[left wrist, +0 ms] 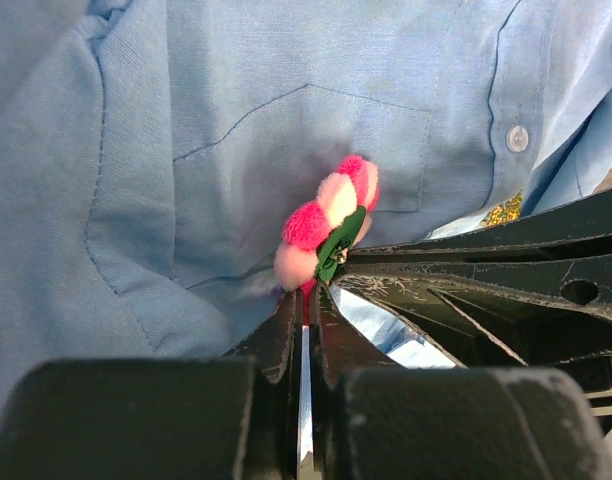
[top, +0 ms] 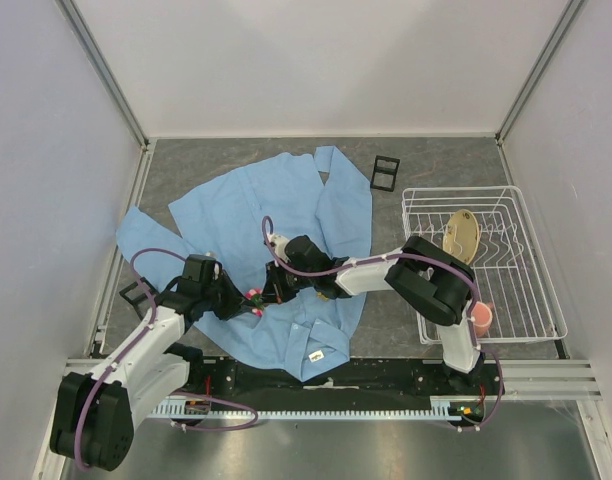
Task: Remove the brooch from the garment
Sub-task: Remove the brooch from the clothes.
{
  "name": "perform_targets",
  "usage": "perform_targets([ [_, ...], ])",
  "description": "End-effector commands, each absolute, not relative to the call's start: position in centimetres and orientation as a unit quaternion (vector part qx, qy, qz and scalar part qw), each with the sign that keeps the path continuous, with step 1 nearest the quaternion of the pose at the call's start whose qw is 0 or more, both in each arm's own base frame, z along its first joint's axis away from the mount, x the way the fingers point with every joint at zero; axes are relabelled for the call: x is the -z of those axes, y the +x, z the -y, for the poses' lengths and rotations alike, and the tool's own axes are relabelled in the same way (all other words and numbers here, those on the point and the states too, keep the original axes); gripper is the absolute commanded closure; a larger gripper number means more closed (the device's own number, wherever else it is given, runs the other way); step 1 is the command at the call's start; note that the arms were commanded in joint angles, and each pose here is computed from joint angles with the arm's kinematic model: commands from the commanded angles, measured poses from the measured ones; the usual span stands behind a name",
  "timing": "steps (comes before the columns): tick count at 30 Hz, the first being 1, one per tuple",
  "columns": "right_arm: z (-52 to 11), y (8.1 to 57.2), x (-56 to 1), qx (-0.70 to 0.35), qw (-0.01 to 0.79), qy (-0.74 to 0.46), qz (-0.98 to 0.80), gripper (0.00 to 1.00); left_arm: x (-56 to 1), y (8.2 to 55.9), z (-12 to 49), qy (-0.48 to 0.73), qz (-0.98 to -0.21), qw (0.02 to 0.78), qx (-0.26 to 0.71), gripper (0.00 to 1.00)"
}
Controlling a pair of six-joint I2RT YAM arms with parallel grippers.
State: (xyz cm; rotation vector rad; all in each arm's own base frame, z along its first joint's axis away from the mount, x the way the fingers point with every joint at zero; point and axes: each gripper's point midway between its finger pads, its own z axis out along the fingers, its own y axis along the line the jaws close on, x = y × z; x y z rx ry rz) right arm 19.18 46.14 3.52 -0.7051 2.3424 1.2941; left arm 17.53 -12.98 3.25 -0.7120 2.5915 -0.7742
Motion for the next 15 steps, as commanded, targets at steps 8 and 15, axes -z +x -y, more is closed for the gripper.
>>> perform_targets([
  [8,-46.2,19.1,-1.2,-0.420,0.196,-0.277,-0.842,1.00,-5.7,19.0,14.4,-0.214,-0.902,0.199,0.319,0.98],
  [15,-46.1,19.0,-0.1,-0.383,0.213,-0.307,-0.845,1.00,-7.5,19.5,15.4,-0.186,-0.899,0.200,0.342,0.98],
])
